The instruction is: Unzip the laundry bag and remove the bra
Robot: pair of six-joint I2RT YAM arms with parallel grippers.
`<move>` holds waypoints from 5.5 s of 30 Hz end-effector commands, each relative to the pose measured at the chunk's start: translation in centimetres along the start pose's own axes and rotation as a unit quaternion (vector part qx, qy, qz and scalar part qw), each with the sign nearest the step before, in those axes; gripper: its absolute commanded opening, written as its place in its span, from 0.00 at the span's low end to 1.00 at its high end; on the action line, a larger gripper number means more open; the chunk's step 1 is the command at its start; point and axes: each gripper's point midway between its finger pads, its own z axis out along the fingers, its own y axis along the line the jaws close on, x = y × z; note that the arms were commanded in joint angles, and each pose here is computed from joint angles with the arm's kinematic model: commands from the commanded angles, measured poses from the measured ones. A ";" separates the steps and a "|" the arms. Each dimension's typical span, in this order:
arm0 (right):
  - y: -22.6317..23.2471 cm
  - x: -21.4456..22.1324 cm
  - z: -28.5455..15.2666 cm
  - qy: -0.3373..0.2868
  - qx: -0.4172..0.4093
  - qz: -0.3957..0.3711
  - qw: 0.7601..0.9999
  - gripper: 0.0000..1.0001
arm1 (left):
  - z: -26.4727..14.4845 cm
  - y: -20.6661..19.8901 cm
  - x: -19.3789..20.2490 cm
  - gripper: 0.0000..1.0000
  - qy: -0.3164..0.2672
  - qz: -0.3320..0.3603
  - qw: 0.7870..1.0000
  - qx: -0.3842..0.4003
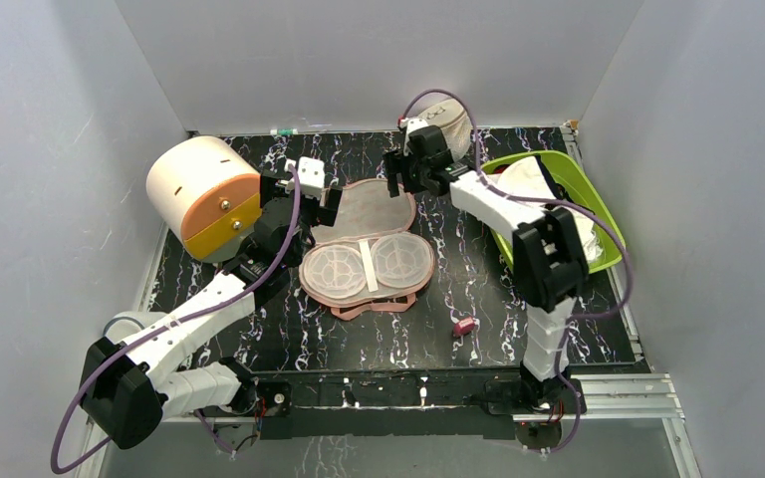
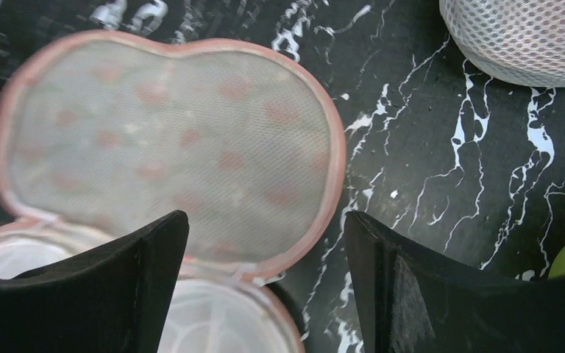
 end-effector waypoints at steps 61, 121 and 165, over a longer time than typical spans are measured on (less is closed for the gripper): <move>2.9 -7.8 8.4 -0.118 -0.139 -0.250 0.951 0.00 | 1.0 -1.0 -0.3 0.98 0.003 -0.006 1.000 0.006; -0.1 -4.8 -15.4 -0.127 -0.145 0.007 0.981 0.84 | -6.1 -13.9 8.2 0.00 0.280 -0.021 0.886 0.369; -3.0 -3.9 -22.1 -0.149 -0.032 0.050 0.987 0.95 | -10.5 -18.5 9.1 0.98 0.290 -0.193 0.826 0.444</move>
